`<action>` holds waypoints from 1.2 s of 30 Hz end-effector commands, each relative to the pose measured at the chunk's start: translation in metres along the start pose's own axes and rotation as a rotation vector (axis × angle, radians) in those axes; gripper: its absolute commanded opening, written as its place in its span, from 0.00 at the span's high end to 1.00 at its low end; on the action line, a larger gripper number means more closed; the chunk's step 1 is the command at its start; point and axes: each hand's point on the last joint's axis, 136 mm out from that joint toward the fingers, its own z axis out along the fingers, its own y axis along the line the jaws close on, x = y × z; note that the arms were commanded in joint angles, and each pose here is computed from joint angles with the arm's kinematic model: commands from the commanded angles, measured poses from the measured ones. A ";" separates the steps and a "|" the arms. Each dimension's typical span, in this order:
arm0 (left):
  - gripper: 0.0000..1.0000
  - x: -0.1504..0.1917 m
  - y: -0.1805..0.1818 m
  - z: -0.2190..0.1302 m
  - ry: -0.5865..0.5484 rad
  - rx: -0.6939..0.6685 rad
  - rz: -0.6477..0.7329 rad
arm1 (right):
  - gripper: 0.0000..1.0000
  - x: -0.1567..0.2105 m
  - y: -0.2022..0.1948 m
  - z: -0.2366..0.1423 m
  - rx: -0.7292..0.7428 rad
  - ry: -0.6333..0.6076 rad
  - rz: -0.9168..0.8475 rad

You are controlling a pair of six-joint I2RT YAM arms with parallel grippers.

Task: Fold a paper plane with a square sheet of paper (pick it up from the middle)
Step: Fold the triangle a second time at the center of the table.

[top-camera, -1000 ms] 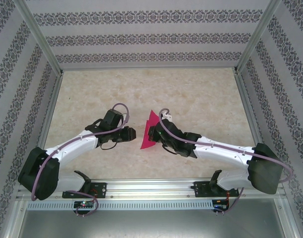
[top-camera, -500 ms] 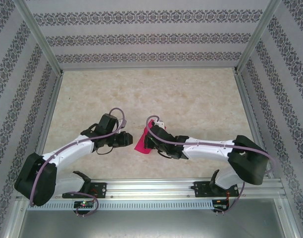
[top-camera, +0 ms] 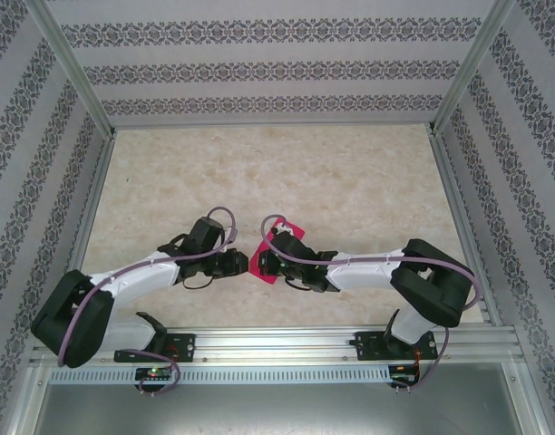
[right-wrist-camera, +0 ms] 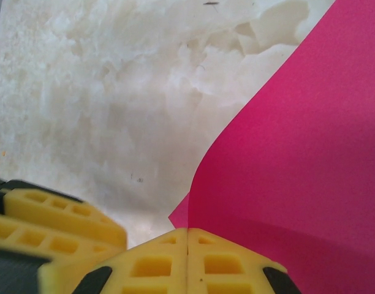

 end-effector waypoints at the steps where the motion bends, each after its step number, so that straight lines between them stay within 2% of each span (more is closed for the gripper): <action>1: 0.76 -0.021 -0.012 0.008 -0.064 0.015 -0.012 | 0.99 0.000 0.007 0.004 -0.050 -0.001 -0.001; 6: 0.77 -0.019 -0.014 0.023 -0.039 0.044 -0.023 | 0.98 -0.002 0.001 0.004 -0.049 0.002 0.007; 14: 0.76 -0.025 -0.019 0.028 -0.043 0.049 -0.011 | 0.98 -0.006 -0.012 -0.002 -0.047 0.014 0.026; 27: 0.78 -0.010 0.005 0.048 0.020 -0.018 -0.034 | 0.97 -0.003 -0.037 -0.012 0.019 0.055 -0.011; 36: 0.79 -0.005 0.014 0.047 0.034 -0.057 -0.022 | 0.96 -0.009 -0.052 -0.012 0.042 0.092 -0.077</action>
